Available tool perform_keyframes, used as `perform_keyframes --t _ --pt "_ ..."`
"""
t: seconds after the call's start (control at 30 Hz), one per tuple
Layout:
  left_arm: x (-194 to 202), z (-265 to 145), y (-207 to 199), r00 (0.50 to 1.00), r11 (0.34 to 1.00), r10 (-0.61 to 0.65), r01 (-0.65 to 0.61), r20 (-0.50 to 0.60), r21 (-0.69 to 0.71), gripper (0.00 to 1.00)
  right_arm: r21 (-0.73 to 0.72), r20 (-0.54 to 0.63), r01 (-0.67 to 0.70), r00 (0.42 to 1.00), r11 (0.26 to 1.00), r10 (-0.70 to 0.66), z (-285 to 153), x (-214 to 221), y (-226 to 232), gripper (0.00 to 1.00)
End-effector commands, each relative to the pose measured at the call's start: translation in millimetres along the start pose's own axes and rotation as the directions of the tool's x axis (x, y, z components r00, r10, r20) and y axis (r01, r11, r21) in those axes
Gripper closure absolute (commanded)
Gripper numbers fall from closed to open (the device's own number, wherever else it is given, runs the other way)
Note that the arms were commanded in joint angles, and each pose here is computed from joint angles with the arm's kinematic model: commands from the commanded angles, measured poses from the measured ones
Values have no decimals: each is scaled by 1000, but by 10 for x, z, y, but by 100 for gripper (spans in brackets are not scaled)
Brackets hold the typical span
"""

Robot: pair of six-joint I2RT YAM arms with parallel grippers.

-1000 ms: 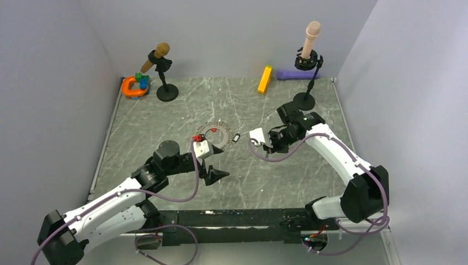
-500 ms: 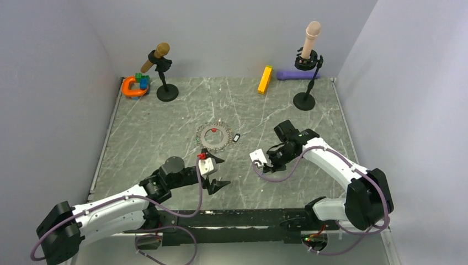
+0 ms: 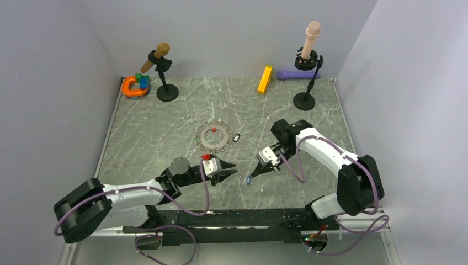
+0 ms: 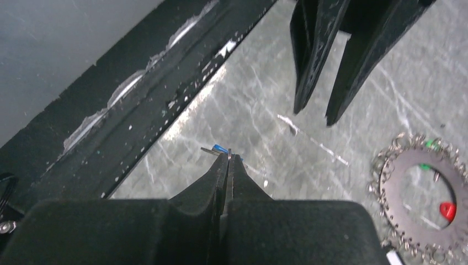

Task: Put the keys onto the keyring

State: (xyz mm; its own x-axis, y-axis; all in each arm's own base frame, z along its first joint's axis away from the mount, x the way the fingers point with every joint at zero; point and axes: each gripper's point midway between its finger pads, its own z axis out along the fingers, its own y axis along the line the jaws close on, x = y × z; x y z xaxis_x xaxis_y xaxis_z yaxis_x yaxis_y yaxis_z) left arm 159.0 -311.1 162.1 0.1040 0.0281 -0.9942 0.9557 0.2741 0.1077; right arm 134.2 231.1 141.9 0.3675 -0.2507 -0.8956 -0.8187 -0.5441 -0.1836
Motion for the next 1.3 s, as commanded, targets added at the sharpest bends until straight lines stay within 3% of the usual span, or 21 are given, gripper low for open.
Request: perform_keyframes --t 0.0,0.33,0.53,0.77,1.1,1.27 --pt "-475 181 -118 985 996 35 -48 169 72 69 34 162 105 981 994 -109 10 -373 -82 100" --pt "-266 348 -250 996 995 37 -44 79 88 58 77 98 -2 995 997 -5 -48 -232 -218 100" --pt "-57 212 -128 999 999 39 -39 14 -2 52 139 -29 -130 990 982 135 5 289 -285 100" --pt "126 -63 -55 999 996 9 -12 -37 -92 50 277 -211 -211 939 937 273 -34 757 -506 100" --pt "207 -328 41 999 982 -7 -3 -53 -187 47 346 -321 -305 850 887 417 214 1022 -750 100" --pt "181 -396 75 999 976 -9 0 -41 -216 46 323 -343 -300 847 897 407 468 964 -840 100"
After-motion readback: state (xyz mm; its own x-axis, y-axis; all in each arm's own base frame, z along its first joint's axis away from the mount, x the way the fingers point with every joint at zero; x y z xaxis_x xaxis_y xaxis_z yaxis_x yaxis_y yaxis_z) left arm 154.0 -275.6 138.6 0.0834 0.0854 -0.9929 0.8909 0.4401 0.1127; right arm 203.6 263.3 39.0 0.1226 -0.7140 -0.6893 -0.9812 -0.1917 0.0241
